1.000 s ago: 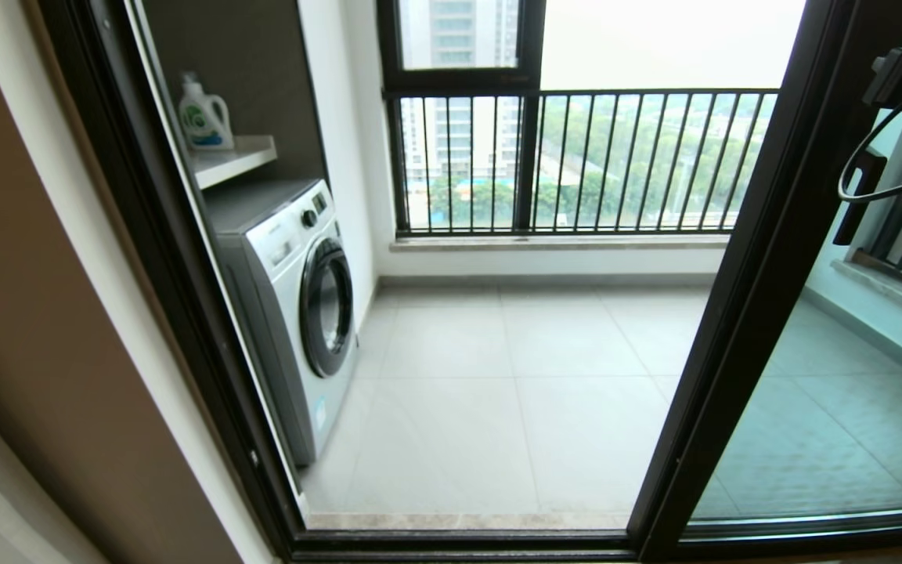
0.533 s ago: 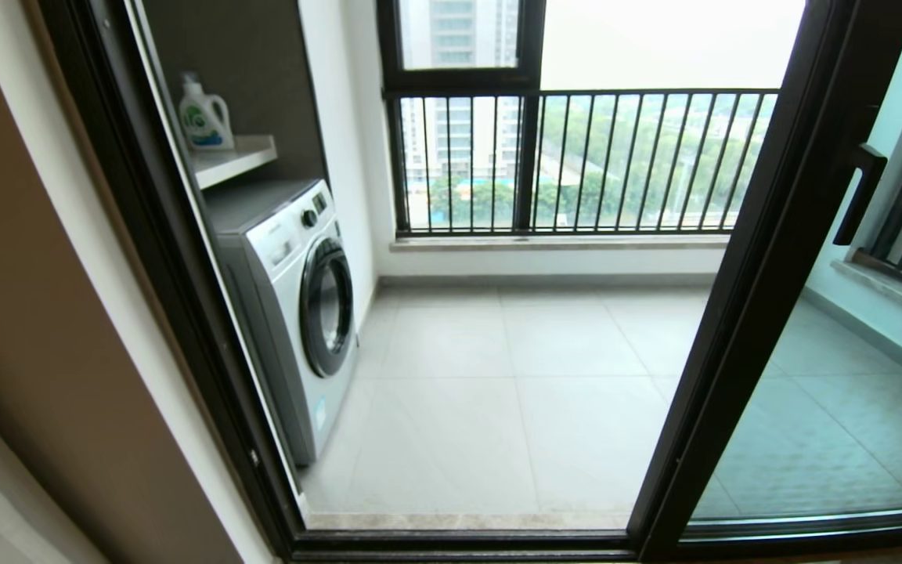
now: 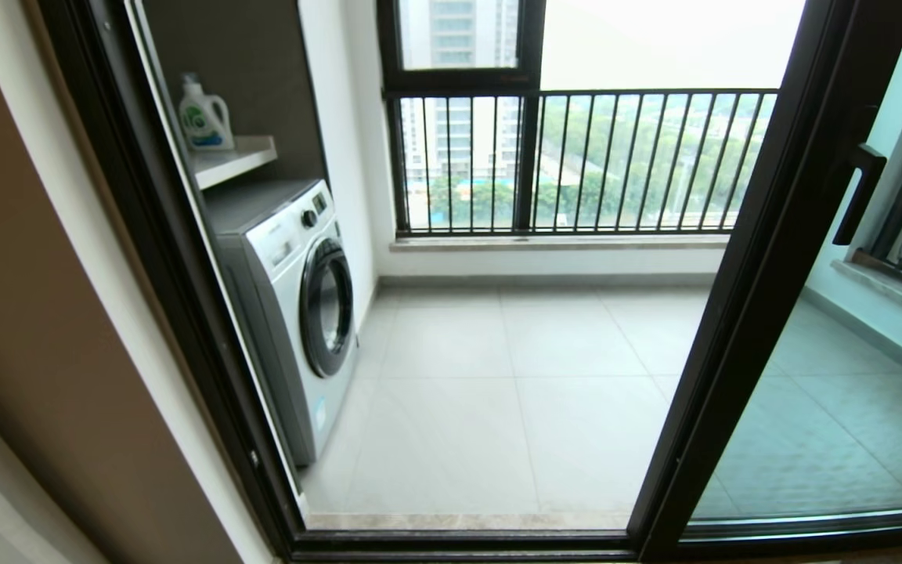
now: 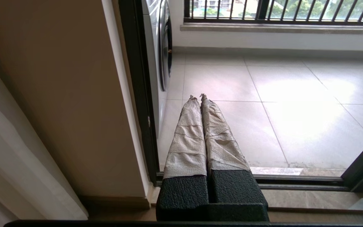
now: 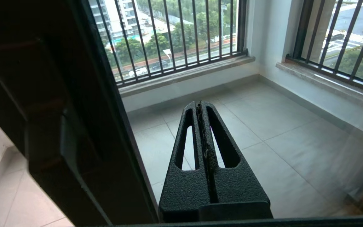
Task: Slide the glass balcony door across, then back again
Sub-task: Close the slid door
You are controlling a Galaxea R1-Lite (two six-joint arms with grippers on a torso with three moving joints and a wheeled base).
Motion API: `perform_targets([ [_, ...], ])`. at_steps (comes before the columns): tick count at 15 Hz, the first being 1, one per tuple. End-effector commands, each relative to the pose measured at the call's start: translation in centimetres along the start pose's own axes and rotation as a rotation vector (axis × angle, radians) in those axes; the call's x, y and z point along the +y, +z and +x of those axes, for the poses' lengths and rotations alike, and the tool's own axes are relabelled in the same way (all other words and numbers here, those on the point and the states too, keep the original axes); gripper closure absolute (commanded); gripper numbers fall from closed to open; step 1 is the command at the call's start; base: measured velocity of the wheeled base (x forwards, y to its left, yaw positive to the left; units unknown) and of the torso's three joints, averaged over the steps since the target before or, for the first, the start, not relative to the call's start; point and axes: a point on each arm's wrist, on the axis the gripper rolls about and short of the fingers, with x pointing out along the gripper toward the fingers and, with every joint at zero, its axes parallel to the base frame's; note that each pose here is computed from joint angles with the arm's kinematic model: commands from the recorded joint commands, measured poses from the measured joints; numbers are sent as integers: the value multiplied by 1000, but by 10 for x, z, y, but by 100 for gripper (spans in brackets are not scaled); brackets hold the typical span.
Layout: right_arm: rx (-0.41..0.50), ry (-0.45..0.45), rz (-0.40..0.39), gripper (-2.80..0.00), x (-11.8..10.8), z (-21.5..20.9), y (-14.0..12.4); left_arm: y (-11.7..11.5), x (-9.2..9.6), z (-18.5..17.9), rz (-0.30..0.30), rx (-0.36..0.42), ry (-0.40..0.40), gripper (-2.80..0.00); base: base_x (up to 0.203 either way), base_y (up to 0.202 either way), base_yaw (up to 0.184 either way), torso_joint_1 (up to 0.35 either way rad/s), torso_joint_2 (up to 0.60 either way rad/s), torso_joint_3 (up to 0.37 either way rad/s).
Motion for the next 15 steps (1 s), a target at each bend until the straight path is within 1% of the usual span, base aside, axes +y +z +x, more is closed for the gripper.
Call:
perform_targets([
  [1,50,9,8,0,-2,16,-25,0,0,0,0,1,0,0,0,0,0,0,0,0],
  [4,53,41,9,0,6,27,-32,0,0,0,0,1,0,0,0,0,0,0,0,0],
  [8,15,106,11,0,35,37,-25,0,0,0,0,0,0,0,0,0,0,0,0,0],
  [12,13,165,13,0,63,37,-25,0,0,0,-1,0,0,0,0,0,0,0,0,0],
  [15,15,185,15,0,73,36,-25,0,0,0,-1,0,1,0,0,0,0,0,0,0],
])
